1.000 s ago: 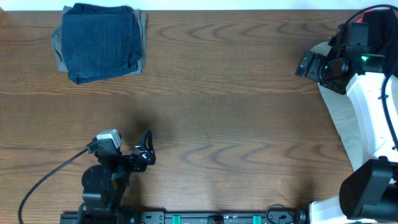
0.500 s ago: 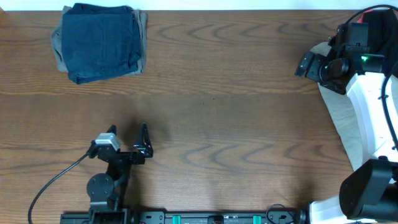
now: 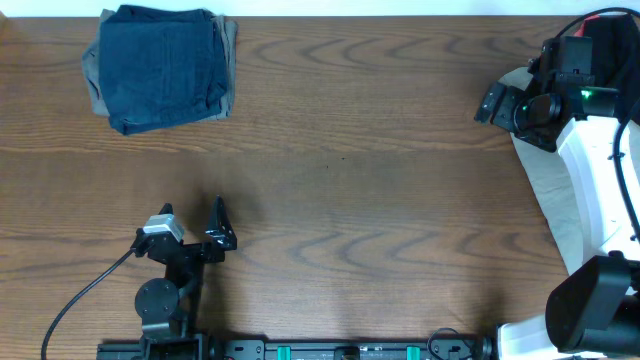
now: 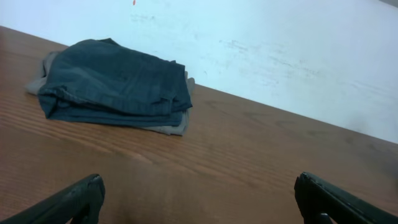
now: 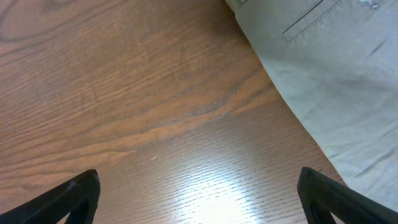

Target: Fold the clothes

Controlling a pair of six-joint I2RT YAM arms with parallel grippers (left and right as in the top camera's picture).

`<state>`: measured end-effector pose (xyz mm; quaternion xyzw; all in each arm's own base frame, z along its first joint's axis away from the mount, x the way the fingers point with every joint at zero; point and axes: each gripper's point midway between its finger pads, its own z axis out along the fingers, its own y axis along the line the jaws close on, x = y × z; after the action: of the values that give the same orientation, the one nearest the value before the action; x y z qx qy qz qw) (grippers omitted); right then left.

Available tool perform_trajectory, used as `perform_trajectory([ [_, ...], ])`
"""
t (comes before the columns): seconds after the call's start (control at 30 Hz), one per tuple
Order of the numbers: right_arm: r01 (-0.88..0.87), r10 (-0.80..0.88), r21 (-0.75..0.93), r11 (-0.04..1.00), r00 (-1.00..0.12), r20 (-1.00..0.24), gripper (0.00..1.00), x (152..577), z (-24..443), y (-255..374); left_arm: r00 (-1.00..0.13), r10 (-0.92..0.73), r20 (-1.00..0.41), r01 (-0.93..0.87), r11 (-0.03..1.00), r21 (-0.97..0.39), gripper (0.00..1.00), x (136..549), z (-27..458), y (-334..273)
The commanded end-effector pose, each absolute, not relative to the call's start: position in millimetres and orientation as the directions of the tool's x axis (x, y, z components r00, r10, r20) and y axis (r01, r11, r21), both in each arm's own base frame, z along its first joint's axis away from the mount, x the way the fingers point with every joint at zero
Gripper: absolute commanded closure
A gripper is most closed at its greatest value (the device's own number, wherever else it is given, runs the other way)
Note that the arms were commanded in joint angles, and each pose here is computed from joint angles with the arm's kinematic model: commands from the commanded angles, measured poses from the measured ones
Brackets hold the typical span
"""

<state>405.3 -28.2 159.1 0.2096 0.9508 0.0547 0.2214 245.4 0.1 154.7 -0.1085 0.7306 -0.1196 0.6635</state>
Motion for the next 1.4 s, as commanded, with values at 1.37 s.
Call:
perform_trajectory([
  [1.37, 0.283, 0.383, 0.259, 0.924, -0.677, -0.628, 0.01, 376, 267, -18, -0.144, -0.302, -0.942, -0.004, 0.953, -0.304, 0.02, 244, 140, -1],
])
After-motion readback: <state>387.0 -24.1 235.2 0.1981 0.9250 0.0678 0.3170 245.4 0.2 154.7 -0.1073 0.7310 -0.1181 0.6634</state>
